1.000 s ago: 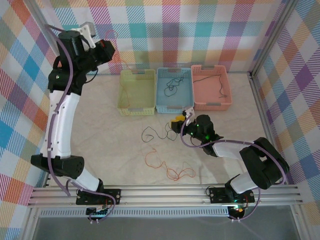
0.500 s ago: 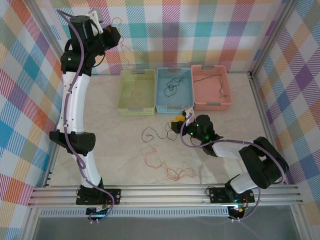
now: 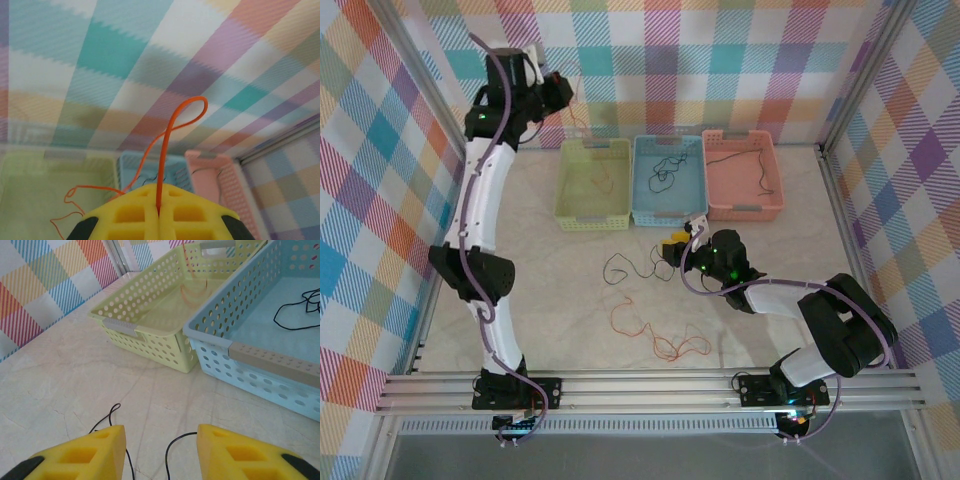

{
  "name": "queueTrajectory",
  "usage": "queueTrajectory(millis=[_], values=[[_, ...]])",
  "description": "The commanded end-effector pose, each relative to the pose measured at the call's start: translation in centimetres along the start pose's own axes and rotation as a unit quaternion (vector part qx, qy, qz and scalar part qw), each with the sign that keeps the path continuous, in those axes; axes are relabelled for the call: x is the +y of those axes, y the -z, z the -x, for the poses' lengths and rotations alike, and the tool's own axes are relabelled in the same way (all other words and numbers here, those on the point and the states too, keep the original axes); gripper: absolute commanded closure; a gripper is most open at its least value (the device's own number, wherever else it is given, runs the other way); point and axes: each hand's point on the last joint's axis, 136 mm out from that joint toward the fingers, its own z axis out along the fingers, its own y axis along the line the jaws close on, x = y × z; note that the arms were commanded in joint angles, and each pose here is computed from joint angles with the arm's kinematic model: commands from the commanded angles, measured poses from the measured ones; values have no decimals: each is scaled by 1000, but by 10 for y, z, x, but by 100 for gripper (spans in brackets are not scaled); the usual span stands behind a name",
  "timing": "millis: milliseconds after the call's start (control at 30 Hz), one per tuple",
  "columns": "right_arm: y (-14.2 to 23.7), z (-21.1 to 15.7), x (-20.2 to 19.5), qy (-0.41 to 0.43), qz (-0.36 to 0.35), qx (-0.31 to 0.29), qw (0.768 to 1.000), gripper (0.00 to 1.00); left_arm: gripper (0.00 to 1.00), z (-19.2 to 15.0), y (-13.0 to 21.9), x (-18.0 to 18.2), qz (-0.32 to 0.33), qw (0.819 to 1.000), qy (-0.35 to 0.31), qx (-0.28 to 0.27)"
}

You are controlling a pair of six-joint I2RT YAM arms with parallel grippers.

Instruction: Untangle the cables

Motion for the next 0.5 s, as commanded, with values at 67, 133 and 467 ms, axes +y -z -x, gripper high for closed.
queueTrajectory(millis=[67,133,467], values=[[-4,0,7,6,17,0,1000,57,100,-65,-50,54,42,996,22,82],[-3,0,7,7,17,-1,1000,57,100,-88,-59,71,58,992,35,104],[-4,-1,8,6,19,1,1000,57,100,-164,-86,112,89,975,70,191]])
